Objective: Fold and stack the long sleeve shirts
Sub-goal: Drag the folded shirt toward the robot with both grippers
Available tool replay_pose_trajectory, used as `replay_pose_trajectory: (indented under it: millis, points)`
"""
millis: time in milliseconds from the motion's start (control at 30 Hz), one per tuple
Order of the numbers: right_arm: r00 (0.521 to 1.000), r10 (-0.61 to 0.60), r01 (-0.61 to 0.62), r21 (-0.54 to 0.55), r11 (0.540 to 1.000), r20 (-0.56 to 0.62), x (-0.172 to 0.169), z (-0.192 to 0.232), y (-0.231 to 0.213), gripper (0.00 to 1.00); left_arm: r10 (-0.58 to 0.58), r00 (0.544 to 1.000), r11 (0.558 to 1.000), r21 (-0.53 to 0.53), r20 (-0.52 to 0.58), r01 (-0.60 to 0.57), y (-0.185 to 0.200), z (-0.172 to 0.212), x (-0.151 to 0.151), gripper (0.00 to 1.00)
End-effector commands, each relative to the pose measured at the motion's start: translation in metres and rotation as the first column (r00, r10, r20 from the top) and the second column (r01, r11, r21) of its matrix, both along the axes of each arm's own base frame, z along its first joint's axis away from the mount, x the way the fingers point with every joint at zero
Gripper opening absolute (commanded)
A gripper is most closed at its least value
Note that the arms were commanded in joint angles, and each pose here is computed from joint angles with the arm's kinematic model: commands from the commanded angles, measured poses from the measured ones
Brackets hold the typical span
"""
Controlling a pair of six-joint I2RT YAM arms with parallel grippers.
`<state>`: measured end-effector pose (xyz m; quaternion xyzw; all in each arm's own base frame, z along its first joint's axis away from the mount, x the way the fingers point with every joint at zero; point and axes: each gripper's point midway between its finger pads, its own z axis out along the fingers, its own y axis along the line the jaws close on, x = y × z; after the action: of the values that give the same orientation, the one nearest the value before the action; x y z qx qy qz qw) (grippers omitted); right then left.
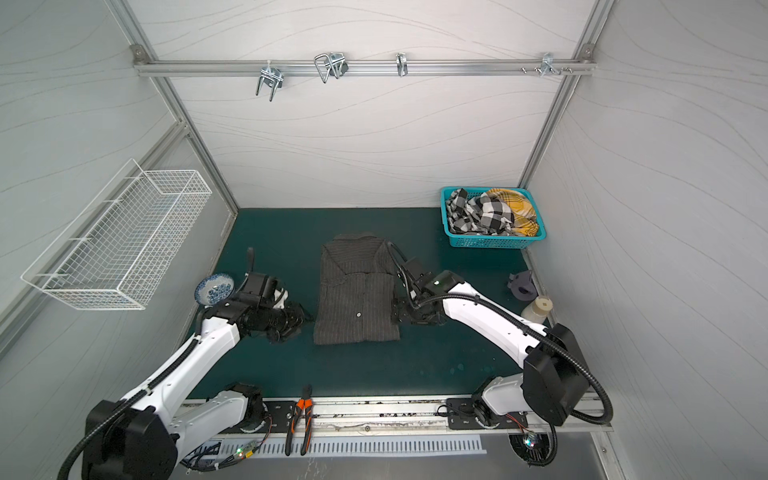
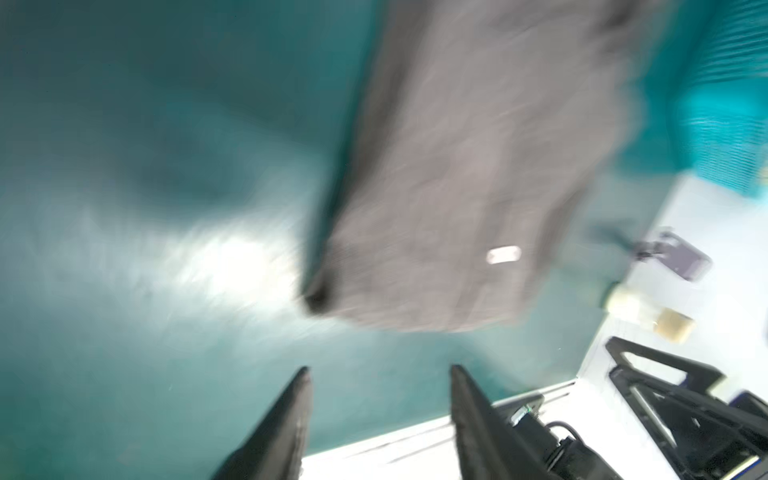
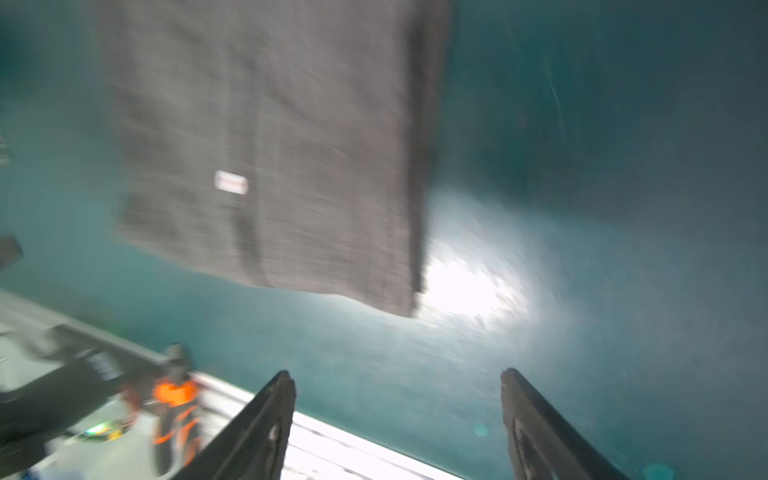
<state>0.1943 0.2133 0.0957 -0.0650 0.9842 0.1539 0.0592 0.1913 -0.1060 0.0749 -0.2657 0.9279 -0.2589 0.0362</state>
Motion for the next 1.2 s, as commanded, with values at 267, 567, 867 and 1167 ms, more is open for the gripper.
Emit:
replay_pose_trajectory:
  millis: [267,567,867,1167]
  points:
    - [0.983,-0.044,0.074,0.165,0.983,-0.180,-0.024,-0.040,0.014,0.68,0.059,0.996,0.985,-0.159,-0.062,-0.068,-0.017,-0.020,0.013,0.71]
    - [0.983,-0.048,0.076,0.153,0.985,-0.177,-0.024,-0.032,0.011,0.68,0.084,0.984,0.995,-0.040,-0.157,-0.091,-0.001,-0.043,0.002,0.67]
    - [0.981,-0.058,0.091,0.178,0.980,-0.183,-0.016,-0.025,0.018,0.68,0.084,0.973,0.995,-0.032,-0.216,-0.093,-0.001,-0.060,-0.002,0.63]
    - [0.963,-0.108,0.149,0.155,0.977,-0.246,-0.010,-0.045,0.023,0.62,0.066,0.964,0.997,-0.017,-0.259,-0.073,-0.005,-0.075,-0.010,0.50]
